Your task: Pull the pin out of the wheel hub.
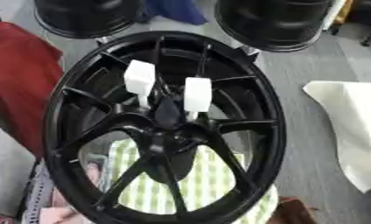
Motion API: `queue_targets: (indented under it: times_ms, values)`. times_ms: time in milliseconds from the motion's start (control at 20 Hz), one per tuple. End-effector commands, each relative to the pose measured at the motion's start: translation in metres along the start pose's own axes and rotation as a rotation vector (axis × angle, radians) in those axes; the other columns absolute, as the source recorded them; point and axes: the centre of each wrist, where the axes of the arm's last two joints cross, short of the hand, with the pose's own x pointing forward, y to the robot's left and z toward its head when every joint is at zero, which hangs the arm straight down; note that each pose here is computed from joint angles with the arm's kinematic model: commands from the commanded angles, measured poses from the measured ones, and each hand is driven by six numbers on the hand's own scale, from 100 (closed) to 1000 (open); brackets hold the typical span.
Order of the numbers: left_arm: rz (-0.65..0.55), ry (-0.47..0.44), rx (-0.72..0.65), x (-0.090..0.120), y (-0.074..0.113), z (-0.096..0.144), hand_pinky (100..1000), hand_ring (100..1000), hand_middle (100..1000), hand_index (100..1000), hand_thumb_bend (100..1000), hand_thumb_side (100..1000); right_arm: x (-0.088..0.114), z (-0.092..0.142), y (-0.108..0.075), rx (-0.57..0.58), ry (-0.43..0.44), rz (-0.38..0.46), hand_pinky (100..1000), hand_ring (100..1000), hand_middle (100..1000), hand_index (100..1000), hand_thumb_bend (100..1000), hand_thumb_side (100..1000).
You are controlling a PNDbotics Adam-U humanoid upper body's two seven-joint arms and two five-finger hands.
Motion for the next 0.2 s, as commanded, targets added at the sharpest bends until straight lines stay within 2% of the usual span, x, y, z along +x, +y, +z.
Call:
queue_targets:
  times_ms: [50, 200]
  values:
    - [0.113, -0.098, 0.09, 0.017, -0.008, 0.006, 920, 646, 635, 789, 100, 720, 0.005, -0.009, -0.004, 0.002, -0.035, 0.004, 547, 606, 537, 579, 120, 203]
    - [0.228, -0.134, 0.137, 0.02, -0.028, 0.017, 924, 649, 637, 789, 100, 727, 0.005, -0.009, -0.003, 0.0, -0.038, 0.001, 546, 606, 537, 578, 123, 202]
